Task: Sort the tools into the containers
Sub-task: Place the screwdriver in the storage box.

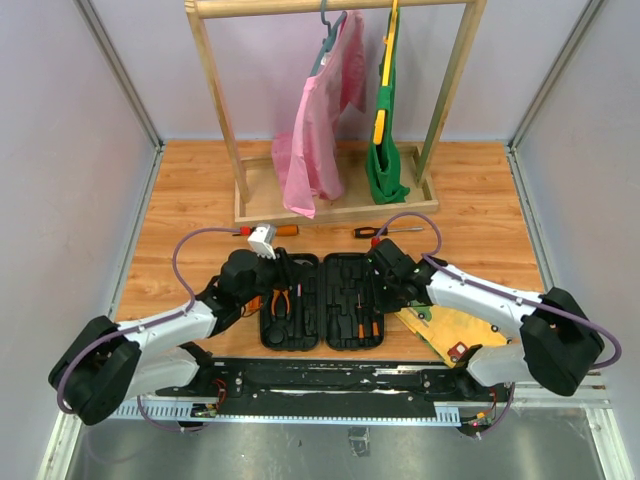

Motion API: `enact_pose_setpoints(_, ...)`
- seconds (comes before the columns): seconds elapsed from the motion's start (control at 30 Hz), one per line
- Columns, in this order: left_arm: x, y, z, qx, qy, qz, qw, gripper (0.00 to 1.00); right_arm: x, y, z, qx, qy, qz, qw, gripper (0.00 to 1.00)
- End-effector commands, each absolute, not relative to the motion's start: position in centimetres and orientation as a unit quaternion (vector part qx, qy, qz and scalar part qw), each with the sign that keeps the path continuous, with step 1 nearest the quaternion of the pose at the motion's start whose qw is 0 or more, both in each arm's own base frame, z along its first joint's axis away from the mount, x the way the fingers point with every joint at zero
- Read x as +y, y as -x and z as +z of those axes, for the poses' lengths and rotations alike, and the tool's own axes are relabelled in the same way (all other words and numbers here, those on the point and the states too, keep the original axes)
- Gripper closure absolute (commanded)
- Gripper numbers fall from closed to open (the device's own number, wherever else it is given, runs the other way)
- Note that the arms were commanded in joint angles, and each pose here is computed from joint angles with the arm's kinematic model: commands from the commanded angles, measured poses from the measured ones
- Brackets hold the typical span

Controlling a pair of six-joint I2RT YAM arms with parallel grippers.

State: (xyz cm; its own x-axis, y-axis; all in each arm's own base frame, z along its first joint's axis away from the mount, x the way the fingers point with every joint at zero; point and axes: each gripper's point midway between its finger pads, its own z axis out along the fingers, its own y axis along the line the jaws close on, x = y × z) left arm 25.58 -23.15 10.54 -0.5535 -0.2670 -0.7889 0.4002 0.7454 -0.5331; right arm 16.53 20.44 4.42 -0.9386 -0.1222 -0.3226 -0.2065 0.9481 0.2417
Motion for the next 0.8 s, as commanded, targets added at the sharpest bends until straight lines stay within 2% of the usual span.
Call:
enact_pose_setpoints(0.0, -23.0, -25.1, 11.0, 0.801, -0.045, -0.356, 0.48, 0.62, 19.7, -15.4, 3.2, 0.98, 0.092, 0.111, 0.135, 0.84)
enact_pose_setpoints(0.37, -24.6, -25.2, 9.3, 0.819, -0.076, -0.351, 0.448, 0.61, 20.4, -16.6, 6.6, 0.966, 0.104, 0.142, 0.188, 0.67)
enact_pose_setpoints(0.77, -25.6, -25.3, 7.2, 0.845, -0.098, -0.329, 0.411, 0.6, 19.8, -16.0, 6.7, 0.97, 0.114, 0.128, 0.174, 0.71)
